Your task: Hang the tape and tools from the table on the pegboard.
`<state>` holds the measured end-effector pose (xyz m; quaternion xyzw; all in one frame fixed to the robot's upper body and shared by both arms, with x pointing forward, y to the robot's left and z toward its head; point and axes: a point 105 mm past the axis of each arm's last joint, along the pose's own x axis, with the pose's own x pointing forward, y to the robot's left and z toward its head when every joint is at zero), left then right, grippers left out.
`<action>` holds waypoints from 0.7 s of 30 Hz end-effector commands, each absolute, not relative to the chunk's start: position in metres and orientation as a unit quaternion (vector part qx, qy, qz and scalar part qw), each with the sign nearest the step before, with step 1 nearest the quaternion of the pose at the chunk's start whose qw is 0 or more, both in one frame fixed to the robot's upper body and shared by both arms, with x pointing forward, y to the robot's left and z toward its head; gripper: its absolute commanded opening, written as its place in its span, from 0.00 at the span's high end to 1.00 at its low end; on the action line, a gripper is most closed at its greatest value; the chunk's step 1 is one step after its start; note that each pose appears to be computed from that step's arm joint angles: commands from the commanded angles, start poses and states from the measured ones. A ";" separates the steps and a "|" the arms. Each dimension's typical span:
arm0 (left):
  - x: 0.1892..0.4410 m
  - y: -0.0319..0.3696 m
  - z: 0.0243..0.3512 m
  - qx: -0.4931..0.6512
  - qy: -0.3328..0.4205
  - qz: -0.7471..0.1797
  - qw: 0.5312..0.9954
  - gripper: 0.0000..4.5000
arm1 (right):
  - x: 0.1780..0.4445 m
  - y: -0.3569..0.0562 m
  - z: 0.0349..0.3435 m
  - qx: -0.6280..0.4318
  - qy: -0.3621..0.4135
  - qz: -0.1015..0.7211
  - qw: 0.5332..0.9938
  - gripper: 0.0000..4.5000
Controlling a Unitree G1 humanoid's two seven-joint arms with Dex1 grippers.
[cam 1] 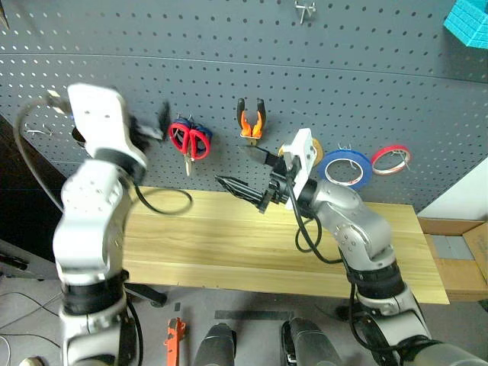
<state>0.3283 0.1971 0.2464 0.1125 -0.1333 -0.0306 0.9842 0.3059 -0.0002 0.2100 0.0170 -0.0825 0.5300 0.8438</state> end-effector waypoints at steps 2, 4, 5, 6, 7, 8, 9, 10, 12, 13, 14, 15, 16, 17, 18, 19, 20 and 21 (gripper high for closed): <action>0.310 0.177 0.192 0.088 -0.057 -0.049 0.993 0.01 | 0.313 -0.019 0.169 -0.025 -0.032 0.458 0.888 0.00; 0.302 0.172 0.155 0.057 -0.004 -0.050 0.997 0.01 | 0.319 -0.032 0.143 -0.036 0.001 0.412 0.911 0.00; 0.298 0.172 0.138 0.047 0.024 -0.046 0.998 0.01 | 0.322 -0.038 0.134 -0.036 0.015 0.389 0.920 0.00; 0.295 0.174 0.122 0.038 0.055 -0.041 0.997 0.01 | 0.325 -0.043 0.126 -0.038 0.026 0.369 0.928 0.00; 0.293 0.179 0.106 0.033 0.083 -0.029 0.996 0.01 | 0.330 -0.050 0.116 -0.049 0.037 0.343 0.937 0.00; 0.292 0.187 0.092 0.022 0.106 -0.012 0.994 0.01 | 0.336 -0.059 0.101 -0.063 0.056 0.313 0.946 0.00; 0.292 0.194 0.081 0.017 0.121 0.002 0.993 0.01 | 0.340 -0.068 0.088 -0.074 0.073 0.286 0.953 0.00; 0.292 0.199 0.073 0.020 0.130 0.008 0.991 0.01 | 0.344 -0.076 0.077 -0.081 0.089 0.259 0.958 0.00; 0.294 0.205 0.060 0.038 0.147 0.005 0.988 0.01 | 0.349 -0.090 0.064 -0.071 0.110 0.216 0.968 0.00; 0.296 0.208 0.052 0.036 0.158 -0.001 0.987 0.01 | 0.353 -0.099 0.056 -0.059 0.122 0.186 0.973 0.00; 0.298 0.211 0.045 0.033 0.167 -0.006 0.985 0.01 | 0.355 -0.107 0.050 -0.053 0.131 0.163 0.977 0.00; 0.302 0.214 0.037 0.033 0.180 -0.009 0.983 0.01 | 0.356 -0.113 0.045 -0.048 0.138 0.145 0.979 0.00; 0.305 0.215 0.032 0.031 0.188 -0.016 0.982 0.01 | 0.358 -0.117 0.041 -0.054 0.143 0.132 0.979 0.00; 0.309 0.216 0.030 0.031 0.189 -0.023 0.981 0.01 | 0.359 -0.122 0.037 -0.061 0.147 0.120 0.980 0.00; 0.312 0.216 0.030 0.029 0.187 -0.030 0.981 0.01 | 0.360 -0.126 0.034 -0.061 0.152 0.108 0.981 0.00; 0.316 0.215 0.032 0.026 0.182 -0.038 0.982 0.01 | 0.360 -0.131 0.031 -0.057 0.158 0.094 0.981 0.00; 0.319 0.215 0.034 0.023 0.177 -0.044 0.983 0.01 | 0.361 -0.134 0.029 -0.053 0.161 0.083 0.982 0.00; 0.322 0.213 0.036 0.019 0.172 -0.052 0.984 0.01 | 0.362 -0.137 0.029 -0.050 0.162 0.075 0.983 0.00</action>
